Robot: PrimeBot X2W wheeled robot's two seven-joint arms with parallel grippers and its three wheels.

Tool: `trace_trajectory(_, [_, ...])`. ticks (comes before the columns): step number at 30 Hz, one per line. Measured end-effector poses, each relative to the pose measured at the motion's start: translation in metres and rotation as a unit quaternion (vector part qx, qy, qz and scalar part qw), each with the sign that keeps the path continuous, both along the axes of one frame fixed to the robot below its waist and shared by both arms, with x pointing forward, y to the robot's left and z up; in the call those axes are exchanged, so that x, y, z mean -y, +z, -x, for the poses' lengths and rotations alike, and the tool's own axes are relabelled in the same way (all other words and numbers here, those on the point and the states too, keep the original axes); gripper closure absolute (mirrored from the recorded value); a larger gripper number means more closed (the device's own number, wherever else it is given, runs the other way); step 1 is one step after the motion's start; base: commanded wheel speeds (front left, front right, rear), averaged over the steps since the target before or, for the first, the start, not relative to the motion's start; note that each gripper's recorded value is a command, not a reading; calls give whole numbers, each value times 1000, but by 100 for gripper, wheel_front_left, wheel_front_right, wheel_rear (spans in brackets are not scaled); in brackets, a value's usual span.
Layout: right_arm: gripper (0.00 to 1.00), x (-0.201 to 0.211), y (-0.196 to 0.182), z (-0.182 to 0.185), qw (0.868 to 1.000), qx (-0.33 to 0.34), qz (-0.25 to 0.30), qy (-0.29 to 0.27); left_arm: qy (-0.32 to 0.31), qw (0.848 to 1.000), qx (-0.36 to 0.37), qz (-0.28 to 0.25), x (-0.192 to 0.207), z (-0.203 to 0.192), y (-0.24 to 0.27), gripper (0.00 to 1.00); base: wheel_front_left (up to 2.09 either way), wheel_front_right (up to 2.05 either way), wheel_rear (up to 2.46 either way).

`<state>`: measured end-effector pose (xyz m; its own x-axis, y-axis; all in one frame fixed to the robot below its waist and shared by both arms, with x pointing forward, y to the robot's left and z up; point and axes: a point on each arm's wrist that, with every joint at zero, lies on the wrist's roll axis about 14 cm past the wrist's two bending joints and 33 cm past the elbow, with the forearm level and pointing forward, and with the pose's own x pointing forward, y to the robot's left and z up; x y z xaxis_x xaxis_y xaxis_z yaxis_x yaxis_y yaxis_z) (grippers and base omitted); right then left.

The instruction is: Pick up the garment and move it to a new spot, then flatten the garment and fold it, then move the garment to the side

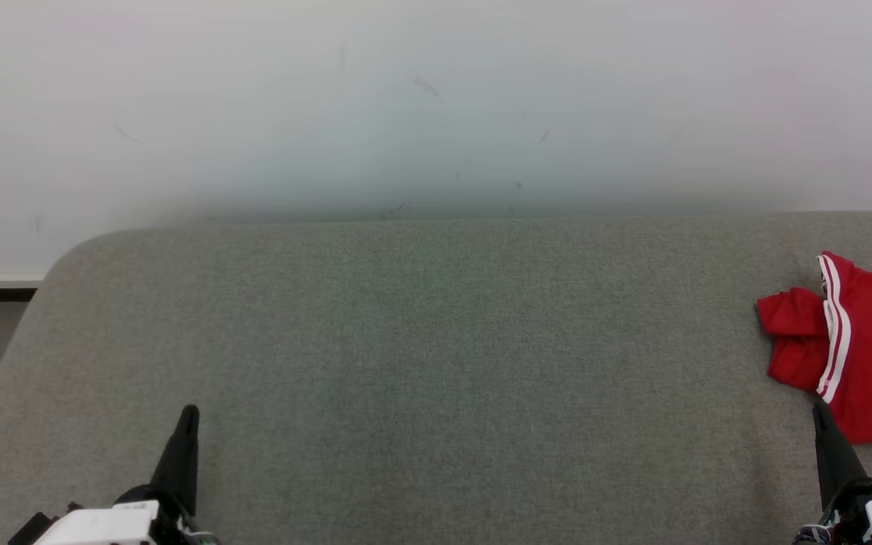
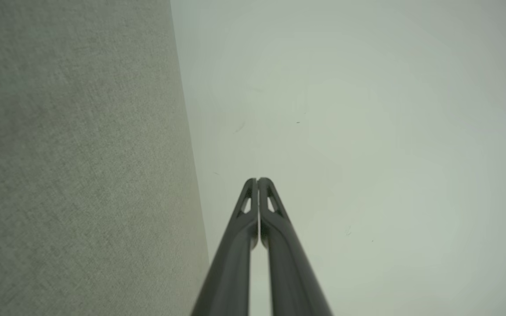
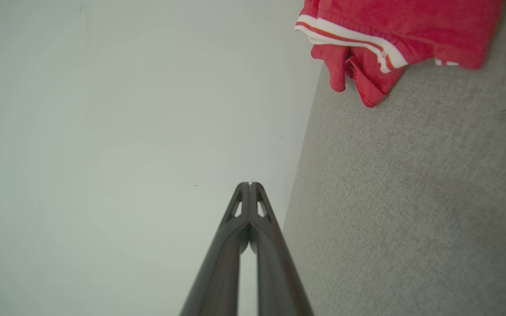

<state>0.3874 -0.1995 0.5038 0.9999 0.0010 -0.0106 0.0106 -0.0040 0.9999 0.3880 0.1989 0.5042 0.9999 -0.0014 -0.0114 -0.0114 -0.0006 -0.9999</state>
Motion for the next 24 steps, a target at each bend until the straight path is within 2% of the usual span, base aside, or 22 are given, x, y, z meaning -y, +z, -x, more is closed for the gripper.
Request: trace_trajectory(24, [100, 0, 0, 0, 1000, 0, 0, 0, 0, 1000, 0, 0, 0, 0, 0, 100, 0, 0, 0])
